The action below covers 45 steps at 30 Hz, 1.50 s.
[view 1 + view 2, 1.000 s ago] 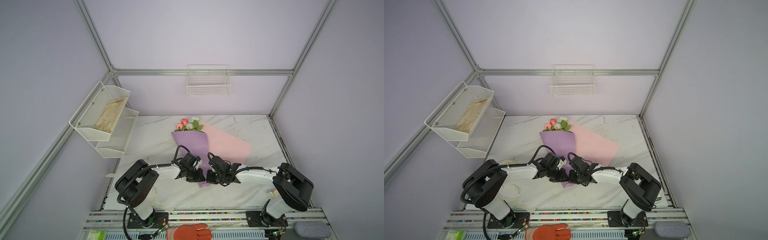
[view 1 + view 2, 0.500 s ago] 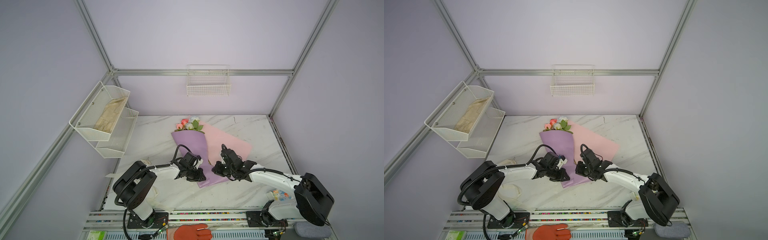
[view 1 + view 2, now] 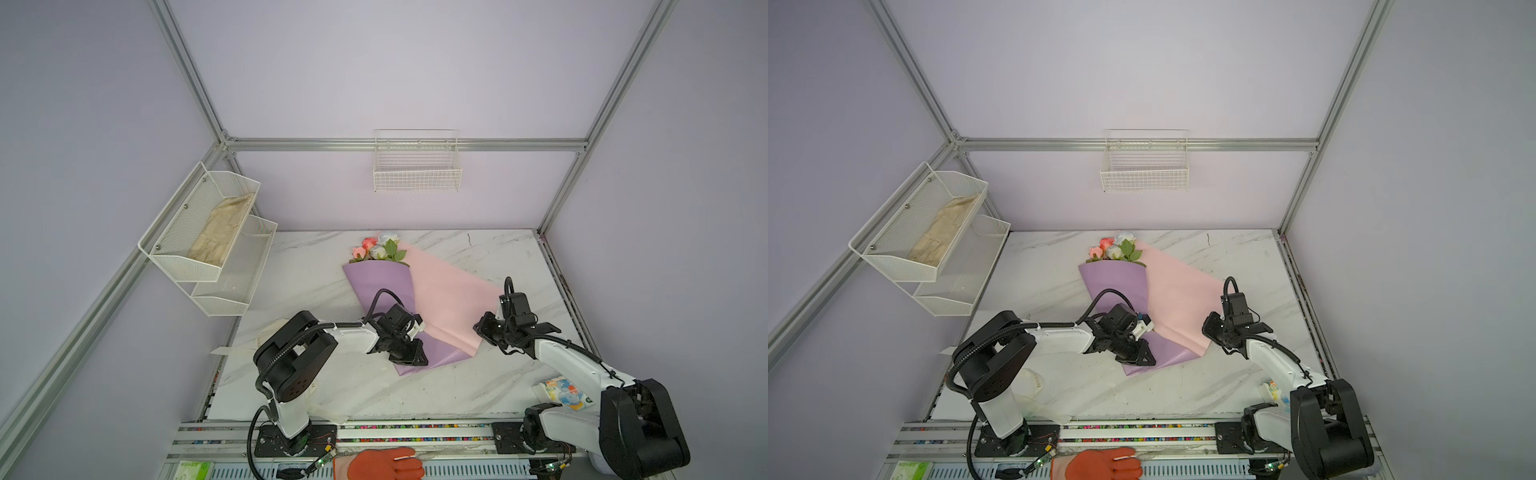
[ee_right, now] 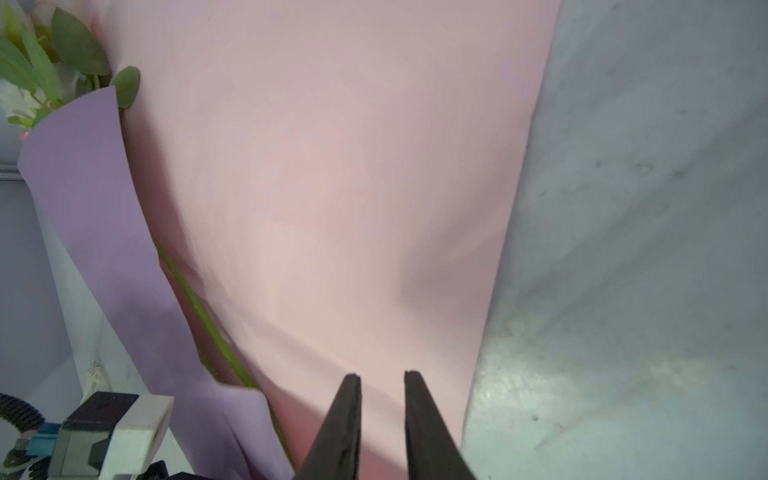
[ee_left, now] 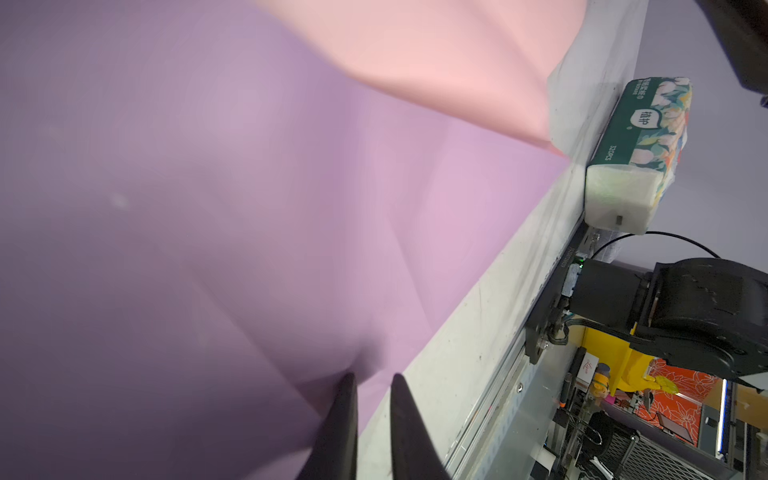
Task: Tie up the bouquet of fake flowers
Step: 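Hold the wrap with left gripper while right gripper moves to the pink sheet edge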
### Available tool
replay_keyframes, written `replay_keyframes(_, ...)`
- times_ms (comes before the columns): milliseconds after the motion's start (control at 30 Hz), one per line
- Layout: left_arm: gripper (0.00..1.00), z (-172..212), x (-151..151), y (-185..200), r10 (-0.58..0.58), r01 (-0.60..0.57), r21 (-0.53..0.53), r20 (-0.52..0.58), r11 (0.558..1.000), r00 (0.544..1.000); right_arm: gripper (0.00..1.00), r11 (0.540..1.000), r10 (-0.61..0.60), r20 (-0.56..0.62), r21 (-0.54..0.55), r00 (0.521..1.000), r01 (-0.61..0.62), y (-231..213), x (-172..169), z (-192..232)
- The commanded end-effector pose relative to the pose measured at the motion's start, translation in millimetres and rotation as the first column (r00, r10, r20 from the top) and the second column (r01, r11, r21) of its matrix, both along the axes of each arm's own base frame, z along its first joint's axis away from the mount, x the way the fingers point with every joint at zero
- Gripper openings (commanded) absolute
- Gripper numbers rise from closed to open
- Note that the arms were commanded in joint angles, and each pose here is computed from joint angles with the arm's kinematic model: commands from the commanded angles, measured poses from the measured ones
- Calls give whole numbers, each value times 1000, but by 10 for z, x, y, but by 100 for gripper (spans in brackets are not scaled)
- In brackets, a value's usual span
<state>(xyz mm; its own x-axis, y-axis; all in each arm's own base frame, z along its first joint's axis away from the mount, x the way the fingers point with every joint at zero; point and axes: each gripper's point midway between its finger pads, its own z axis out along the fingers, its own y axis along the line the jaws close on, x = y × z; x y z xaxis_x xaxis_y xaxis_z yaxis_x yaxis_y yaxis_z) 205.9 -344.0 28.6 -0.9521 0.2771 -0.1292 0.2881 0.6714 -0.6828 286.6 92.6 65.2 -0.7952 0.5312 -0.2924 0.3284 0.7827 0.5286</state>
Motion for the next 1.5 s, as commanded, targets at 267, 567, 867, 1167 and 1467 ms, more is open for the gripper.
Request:
replay_keyframes(267, 17, 274, 194, -242, -34, 39, -62, 77, 997, 996, 47, 999, -32, -30, -27, 999, 31, -300, 90, -112)
replay_keyframes(567, 16, 88, 112, -185, -53, 54, -29, 45, 998, 998, 50, 1000, -11, -17, 0, 1000, 11, -300, 274, -144)
replay_keyframes(867, 16, 34, 102, -132, -56, 56, 2, 47, 998, 997, 46, 994, -19, -52, 110, 998, 25, -257, 347, -407)
replay_keyframes(1167, 16, 61, 119, -124, -51, 51, 7, 62, 999, 997, 47, 941, 31, 98, 332, 995, -62, 26, 514, -279)
replay_keyframes(1467, 16, 71, 128, -126, -49, 49, 5, 65, 999, 997, 59, 880, 117, 314, 407, 942, -245, 237, 635, 78)
